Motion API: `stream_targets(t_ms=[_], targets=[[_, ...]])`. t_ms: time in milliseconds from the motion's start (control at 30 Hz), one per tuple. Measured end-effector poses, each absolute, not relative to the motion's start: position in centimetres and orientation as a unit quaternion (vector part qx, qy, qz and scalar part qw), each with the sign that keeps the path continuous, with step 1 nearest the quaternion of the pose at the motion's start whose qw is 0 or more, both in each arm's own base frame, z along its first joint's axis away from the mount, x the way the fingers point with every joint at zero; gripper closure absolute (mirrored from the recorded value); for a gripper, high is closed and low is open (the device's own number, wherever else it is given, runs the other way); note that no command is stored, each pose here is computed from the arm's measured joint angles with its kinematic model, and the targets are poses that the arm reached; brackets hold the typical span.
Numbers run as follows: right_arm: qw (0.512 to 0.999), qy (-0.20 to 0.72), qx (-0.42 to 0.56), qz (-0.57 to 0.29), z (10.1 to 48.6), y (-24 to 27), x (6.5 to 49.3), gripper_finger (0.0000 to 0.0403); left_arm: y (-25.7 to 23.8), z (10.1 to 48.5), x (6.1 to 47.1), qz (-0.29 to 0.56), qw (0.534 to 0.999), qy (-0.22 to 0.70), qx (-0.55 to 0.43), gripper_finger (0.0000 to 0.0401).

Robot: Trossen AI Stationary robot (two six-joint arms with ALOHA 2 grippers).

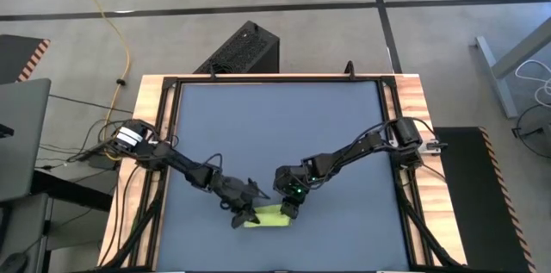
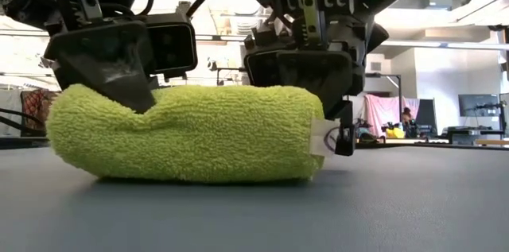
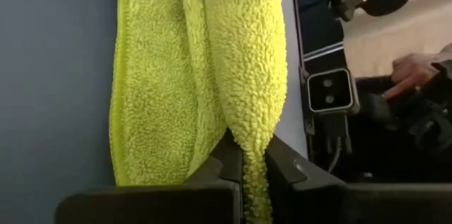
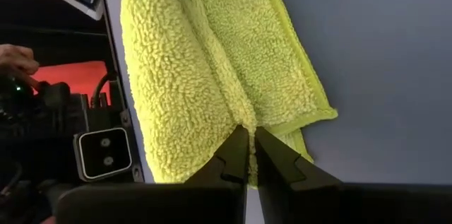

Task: Roll towel
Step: Roll the green towel

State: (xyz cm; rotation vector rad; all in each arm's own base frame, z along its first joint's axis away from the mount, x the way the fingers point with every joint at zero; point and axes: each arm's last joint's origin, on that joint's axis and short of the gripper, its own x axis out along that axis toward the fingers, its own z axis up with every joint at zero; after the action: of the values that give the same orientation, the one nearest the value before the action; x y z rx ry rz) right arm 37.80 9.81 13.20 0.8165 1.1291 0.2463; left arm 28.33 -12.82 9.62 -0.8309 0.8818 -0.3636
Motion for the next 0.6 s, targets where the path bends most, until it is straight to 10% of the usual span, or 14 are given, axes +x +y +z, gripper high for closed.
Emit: stream_targets(t_ms=[600], targets=[[0.719, 0.546, 0.42, 0.091, 13.4, 7.3, 37.4, 0.031, -12.5, 9.3, 28.0, -0.185, 0.766, 0.468, -0.399, 0.04]])
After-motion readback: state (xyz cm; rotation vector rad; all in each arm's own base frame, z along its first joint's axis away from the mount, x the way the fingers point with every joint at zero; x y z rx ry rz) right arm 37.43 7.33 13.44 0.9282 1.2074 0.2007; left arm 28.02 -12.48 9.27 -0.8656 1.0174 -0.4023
